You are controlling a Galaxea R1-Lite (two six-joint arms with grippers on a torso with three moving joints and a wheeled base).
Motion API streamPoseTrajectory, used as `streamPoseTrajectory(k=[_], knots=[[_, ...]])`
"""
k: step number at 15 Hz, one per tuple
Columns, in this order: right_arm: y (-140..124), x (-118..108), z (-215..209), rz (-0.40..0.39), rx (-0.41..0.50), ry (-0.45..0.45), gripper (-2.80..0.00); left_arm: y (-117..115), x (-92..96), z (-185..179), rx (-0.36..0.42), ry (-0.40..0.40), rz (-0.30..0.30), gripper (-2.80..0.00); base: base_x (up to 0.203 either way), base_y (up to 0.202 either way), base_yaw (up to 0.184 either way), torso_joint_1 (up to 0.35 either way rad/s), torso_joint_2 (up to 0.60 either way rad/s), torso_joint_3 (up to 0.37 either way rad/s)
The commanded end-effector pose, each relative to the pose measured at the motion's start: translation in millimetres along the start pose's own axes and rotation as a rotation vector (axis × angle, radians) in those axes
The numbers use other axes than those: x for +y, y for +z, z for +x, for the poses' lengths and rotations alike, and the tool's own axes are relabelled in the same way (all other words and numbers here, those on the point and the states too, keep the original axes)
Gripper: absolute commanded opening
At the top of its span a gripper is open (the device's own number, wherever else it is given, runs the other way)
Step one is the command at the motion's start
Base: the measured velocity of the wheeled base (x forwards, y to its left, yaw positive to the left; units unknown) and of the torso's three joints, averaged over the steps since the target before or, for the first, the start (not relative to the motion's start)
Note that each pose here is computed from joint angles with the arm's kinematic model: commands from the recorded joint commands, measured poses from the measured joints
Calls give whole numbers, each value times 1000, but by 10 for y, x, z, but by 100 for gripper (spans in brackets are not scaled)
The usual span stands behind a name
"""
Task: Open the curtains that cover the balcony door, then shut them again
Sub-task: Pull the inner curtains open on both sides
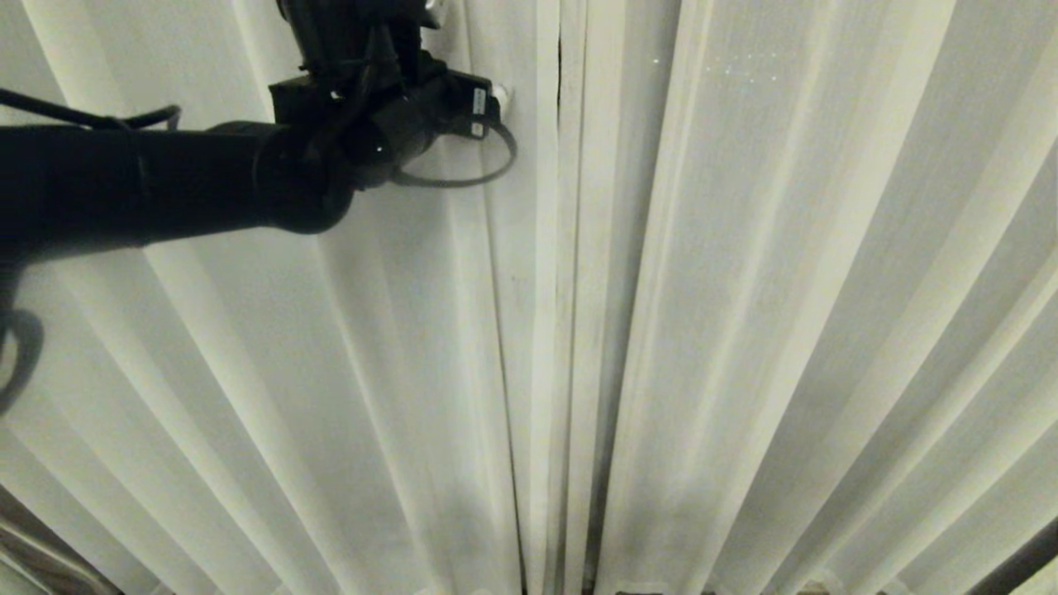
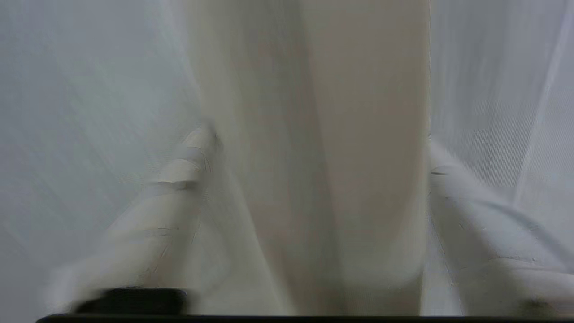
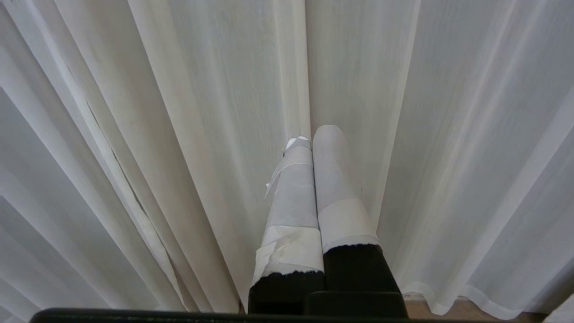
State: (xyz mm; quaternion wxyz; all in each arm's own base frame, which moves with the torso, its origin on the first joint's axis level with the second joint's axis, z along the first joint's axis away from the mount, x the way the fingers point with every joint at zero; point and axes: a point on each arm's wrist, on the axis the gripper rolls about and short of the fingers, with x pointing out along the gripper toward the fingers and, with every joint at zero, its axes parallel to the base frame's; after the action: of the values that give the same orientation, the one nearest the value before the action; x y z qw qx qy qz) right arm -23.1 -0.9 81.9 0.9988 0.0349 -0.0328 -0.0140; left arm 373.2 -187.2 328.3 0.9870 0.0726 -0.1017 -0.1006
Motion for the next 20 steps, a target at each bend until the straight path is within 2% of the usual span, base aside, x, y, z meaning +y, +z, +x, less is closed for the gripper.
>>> streamPoseTrajectory(k=[1,3,8,11,20], knots=[[1,0,1,0,0,0,-280,-71,31,71,-28,22,-4,-280,0,0,0,0,0,0],[1,0,1,0,0,0,-280,-53,135,99,-70,57,-8,-280,0,0,0,0,0,0],[1,0,1,0,0,-1,-280,25,353,-30,-65,98,9,-280,0,0,0,0,0,0],[1,0,1,0,0,0,-280,12,611,-116,-61,153,72,-280,0,0,0,0,0,0],[1,0,1,0,0,0,-280,-118,1358,-368,-118,359,104,-280,0,0,0,0,0,0]])
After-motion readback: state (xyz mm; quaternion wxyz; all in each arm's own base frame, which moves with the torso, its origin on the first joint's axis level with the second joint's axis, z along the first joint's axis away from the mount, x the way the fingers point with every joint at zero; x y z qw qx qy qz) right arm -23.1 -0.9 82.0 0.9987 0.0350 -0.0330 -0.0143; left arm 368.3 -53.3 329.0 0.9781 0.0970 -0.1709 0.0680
